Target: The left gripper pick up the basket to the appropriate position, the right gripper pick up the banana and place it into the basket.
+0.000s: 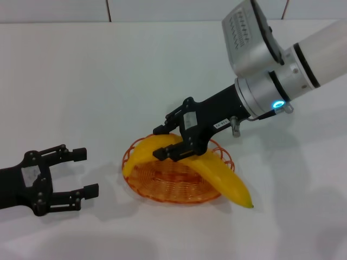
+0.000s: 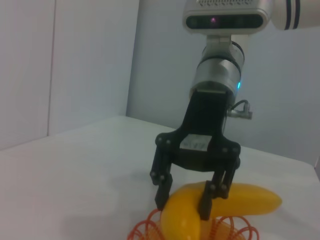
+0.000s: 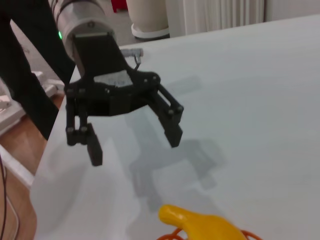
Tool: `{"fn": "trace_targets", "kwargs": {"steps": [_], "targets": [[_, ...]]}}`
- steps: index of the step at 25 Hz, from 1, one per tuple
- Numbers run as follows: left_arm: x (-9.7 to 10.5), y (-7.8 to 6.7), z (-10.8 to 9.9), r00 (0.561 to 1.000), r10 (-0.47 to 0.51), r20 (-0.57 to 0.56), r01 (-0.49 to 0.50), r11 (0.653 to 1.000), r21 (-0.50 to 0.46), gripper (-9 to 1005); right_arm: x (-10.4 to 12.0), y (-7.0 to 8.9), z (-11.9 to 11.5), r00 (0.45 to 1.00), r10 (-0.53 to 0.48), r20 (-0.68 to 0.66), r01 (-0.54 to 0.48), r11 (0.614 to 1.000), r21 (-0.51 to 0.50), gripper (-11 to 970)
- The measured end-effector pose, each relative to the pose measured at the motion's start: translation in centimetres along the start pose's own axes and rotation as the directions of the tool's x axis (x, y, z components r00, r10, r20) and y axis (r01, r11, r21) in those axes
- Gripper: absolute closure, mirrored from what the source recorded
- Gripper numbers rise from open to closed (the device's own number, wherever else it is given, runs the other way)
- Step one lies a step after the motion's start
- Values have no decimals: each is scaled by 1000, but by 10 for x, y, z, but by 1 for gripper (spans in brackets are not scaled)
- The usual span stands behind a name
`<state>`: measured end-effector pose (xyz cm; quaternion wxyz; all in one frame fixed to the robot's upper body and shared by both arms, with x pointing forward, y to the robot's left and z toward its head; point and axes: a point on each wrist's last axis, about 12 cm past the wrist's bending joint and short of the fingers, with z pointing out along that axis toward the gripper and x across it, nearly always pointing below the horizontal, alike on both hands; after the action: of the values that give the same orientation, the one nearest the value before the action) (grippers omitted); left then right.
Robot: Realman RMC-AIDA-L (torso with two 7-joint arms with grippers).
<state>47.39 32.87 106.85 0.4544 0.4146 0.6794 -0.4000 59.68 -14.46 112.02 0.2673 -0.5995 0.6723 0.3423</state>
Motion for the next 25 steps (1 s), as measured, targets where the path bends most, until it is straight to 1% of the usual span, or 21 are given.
{"fn": "trace_targets", "kwargs": {"steps": [5, 9, 14, 16, 20, 25], "targets": [[0, 0, 0, 1000, -1, -1, 1, 1000, -1, 116, -1, 2, 3, 1000, -1, -5, 1, 1000, -9, 350], [0, 0, 0, 1000, -1, -2, 1, 1000, -3, 116, -3, 4, 6, 1000, 11, 26, -10, 1000, -24, 342], [1, 1, 0, 1000, -1, -7, 1, 1000, -13, 116, -5, 3, 5, 999, 20, 47, -19, 1000, -17, 333], [2, 1, 0, 1000, -3, -7, 3, 1000, -14, 116, -6, 3, 4, 998, 20, 56, -19, 1000, -18, 297], [3, 0, -1, 1000, -6, -8, 6, 1000, -16, 116, -8, 3, -2, 998, 14, 69, -13, 1000, -25, 224], [3, 0, -1, 1000, -8, -8, 8, 1000, -16, 116, -3, 5, -23, 992, 18, 127, -15, 1000, -20, 225]]}}
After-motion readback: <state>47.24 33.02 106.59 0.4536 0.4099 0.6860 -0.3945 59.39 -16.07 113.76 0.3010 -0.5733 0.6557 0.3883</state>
